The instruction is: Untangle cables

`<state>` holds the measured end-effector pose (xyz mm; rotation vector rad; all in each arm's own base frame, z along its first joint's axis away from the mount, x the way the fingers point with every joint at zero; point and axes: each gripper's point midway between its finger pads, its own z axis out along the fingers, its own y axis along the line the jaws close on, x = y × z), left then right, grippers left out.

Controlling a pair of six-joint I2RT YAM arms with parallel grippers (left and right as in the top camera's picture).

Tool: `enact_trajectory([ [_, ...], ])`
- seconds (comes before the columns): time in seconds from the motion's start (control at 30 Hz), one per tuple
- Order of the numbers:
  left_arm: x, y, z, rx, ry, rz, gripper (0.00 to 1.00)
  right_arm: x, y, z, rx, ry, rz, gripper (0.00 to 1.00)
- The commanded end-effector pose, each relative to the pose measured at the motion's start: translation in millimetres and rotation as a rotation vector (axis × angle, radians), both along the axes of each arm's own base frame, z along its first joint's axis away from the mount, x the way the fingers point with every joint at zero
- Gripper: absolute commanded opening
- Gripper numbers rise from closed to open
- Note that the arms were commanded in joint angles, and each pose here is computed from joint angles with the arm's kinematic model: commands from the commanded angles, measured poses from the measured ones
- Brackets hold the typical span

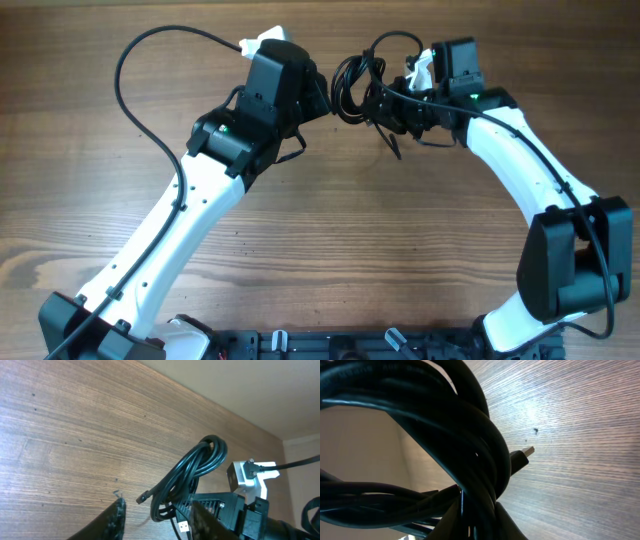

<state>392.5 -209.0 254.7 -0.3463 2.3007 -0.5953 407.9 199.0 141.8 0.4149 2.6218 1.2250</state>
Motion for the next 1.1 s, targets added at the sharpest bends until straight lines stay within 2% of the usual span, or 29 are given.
enact_trajectory([
  [0.0,1.6,-7.9,-5.7,-0.008,0.017,-0.027,0.47,2.6,12.2,27.0,0.067,-0.043,0.064,0.04],
  [0.27,2.0,-29.6,-2.8,-0.011,-0.024,-0.179,0.43,3.6,4.9,36.2,0.004,-0.019,0.040,0.04],
  [0.47,4.5,-42.8,1.7,-0.028,-0.059,-0.201,0.43,5.7,5.4,44.5,0.003,-0.033,0.045,0.04],
  [0.67,9.5,-60.3,-22.9,-0.036,-0.013,-0.202,0.39,4.2,8.3,44.5,0.003,-0.033,0.053,0.04],
  [0.83,19.4,-69.8,-8.5,-0.079,-0.083,-0.207,0.40,5.6,8.0,43.6,-0.008,-0.040,0.047,0.04],
  [1.07,21.3,-70.0,-33.5,-0.046,-0.026,-0.202,0.37,5.0,9.8,44.3,-0.005,-0.043,0.053,0.04],
])
